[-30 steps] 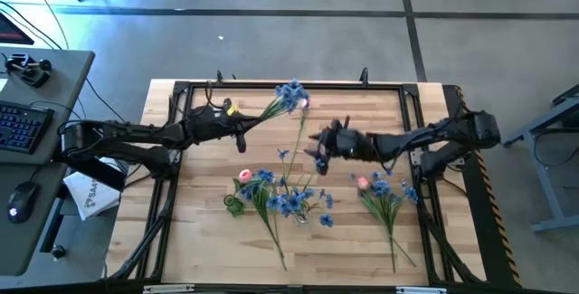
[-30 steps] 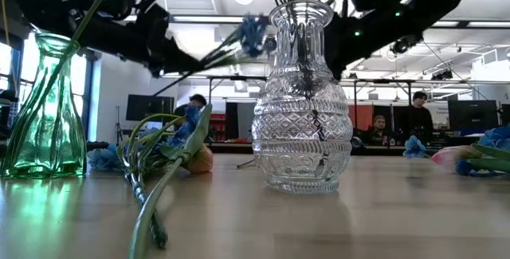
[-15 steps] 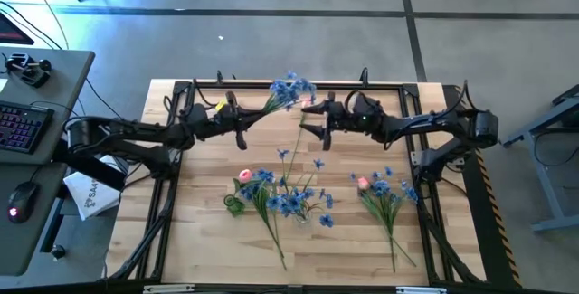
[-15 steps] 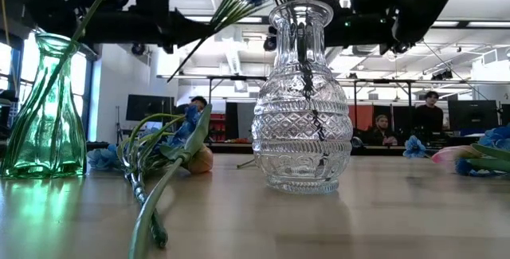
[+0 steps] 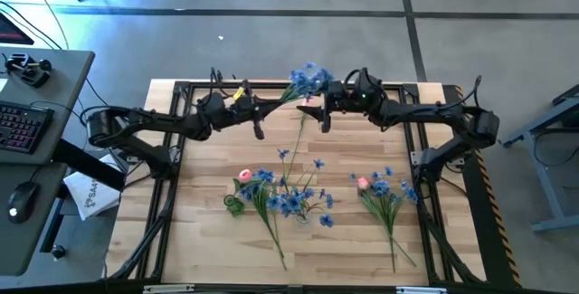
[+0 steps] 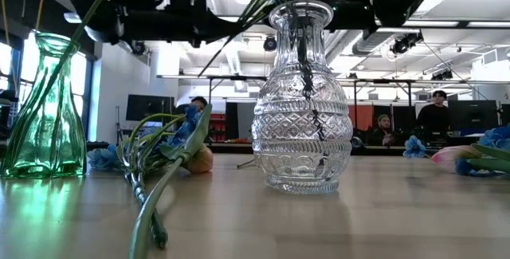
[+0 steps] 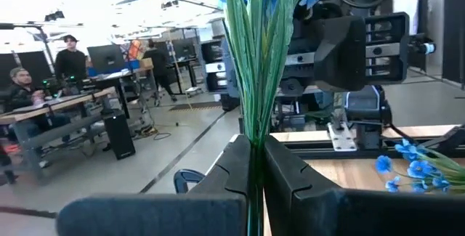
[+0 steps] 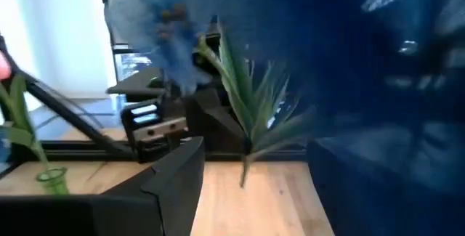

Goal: Sort flowers into vase by color
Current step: Put the top left blue flower into the transparent vase

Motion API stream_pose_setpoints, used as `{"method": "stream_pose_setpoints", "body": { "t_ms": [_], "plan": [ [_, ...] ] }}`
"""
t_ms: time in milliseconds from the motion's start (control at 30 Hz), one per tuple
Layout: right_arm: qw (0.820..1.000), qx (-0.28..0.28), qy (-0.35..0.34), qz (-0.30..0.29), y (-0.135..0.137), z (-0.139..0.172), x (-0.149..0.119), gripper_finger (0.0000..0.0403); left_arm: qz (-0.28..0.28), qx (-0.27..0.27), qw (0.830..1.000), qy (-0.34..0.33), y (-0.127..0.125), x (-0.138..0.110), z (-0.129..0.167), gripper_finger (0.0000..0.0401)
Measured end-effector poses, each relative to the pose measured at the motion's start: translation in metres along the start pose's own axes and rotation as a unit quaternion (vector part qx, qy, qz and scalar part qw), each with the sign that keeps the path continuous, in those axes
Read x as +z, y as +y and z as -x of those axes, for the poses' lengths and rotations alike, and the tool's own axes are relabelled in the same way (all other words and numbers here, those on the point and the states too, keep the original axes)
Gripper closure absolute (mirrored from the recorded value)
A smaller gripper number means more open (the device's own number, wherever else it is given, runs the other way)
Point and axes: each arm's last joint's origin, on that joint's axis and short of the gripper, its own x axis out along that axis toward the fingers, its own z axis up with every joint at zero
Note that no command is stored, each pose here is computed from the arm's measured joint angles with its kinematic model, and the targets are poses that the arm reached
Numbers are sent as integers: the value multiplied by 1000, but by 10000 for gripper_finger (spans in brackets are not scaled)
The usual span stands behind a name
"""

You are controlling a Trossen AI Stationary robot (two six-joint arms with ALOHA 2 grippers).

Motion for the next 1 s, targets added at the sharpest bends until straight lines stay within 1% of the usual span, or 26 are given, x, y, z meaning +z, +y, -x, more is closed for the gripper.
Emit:
{"method": "stream_pose_setpoints", "body": {
  "t_ms": [100, 200, 333, 433, 533, 633, 733, 800, 867, 933, 1000],
  "plan": [
    [1000, 24, 0, -5, -3, -7, 1, 165, 0, -19, 1000, -1, 0, -1, -8, 398],
    [1000, 25, 6, -8, -7, -17, -3, 167, 0, -26, 1000, -1, 0, -3, -13, 398],
    [999, 32, -2, -6, -10, -26, -5, 192, 4, -26, 1000, 6, 0, -5, -15, 392],
    [999, 36, -6, -8, -11, -29, -3, 226, 11, -25, 1000, 13, 0, -6, -14, 386],
    [999, 42, -13, -20, -11, -29, 2, 270, 15, -25, 1000, 12, 0, -6, -14, 381],
    [998, 51, -22, -30, -10, -28, 10, 320, 24, -26, 999, 17, 0, -7, -14, 379],
    [998, 51, -26, -32, -9, -25, 17, 376, 16, -32, 999, 36, -1, -10, -14, 378],
    [999, 37, -13, -37, -7, -20, 22, 394, 11, -37, 998, 52, -2, -12, -14, 378],
    [999, 1, 10, -44, -3, -14, 27, 388, 5, -36, 997, 71, -2, -13, -13, 377],
    [997, -41, 46, -35, 3, -6, 33, 388, 0, -28, 995, 96, -2, -13, -10, 377],
    [994, -81, 77, -15, 12, 5, 41, 396, -9, -10, 991, 134, -1, -15, -5, 377]
  ]
}}
